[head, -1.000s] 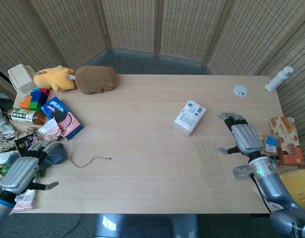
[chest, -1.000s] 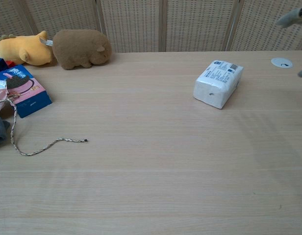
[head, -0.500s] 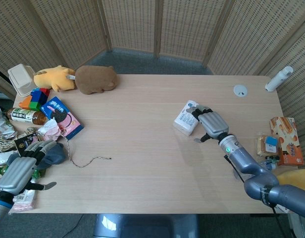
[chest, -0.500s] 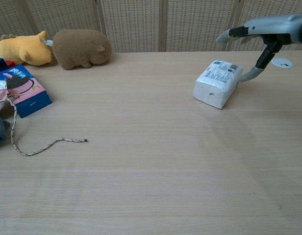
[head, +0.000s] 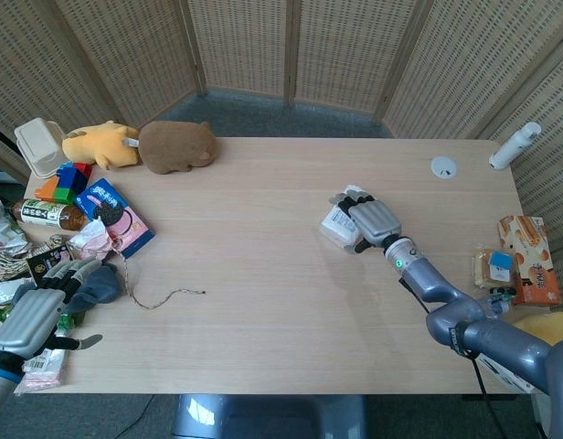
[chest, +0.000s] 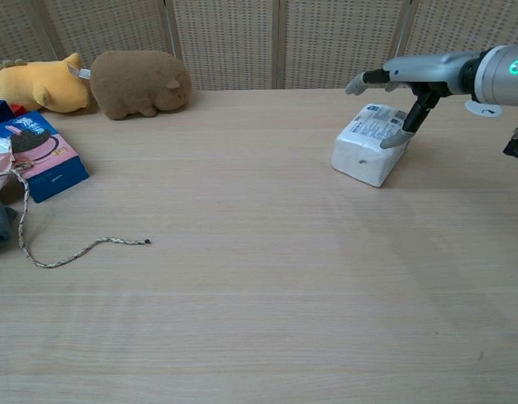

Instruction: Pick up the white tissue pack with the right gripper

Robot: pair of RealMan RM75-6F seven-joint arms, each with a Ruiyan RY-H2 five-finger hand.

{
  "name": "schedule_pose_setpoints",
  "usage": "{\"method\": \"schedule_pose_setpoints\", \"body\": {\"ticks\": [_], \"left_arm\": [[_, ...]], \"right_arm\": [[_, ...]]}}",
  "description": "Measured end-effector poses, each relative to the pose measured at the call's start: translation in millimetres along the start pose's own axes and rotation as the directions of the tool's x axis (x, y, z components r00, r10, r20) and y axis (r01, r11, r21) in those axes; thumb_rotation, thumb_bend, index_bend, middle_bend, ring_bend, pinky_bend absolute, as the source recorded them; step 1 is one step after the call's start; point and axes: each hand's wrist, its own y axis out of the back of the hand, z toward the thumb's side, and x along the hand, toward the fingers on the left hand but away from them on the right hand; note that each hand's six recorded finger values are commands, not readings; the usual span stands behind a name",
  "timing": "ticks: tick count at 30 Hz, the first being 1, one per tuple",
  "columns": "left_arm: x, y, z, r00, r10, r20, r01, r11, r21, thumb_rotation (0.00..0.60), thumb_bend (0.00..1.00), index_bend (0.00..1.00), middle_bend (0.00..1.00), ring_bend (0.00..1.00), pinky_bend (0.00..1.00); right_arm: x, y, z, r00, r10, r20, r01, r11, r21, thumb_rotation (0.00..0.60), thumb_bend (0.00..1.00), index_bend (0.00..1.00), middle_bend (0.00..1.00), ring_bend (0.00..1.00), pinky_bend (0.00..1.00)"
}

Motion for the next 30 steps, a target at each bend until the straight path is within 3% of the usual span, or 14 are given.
{"method": "schedule_pose_setpoints", "body": {"ticks": [17, 30], "left_arm": [[-5, 7, -2, 1.000, 0.011, -0.020, -0.011, 1.000, 0.007, 0.600, 0.00, 0.00, 0.00, 0.00, 0.00], [1, 4, 4, 1.000, 0.002, 0.009, -0.002, 1.000, 0.005, 0.600, 0.00, 0.00, 0.00, 0.00, 0.00]], "right_arm": [[-27, -29, -4, 0.993, 0.110, 0.033, -0.112, 0.990, 0.087, 0.600, 0.24, 0.00, 0.00, 0.00, 0.00], [-6, -43, -35, 0.986, 0.130, 0.100, -0.140, 0.985, 0.099, 0.600, 0.24, 0.00, 0.00, 0.00, 0.00]]}}
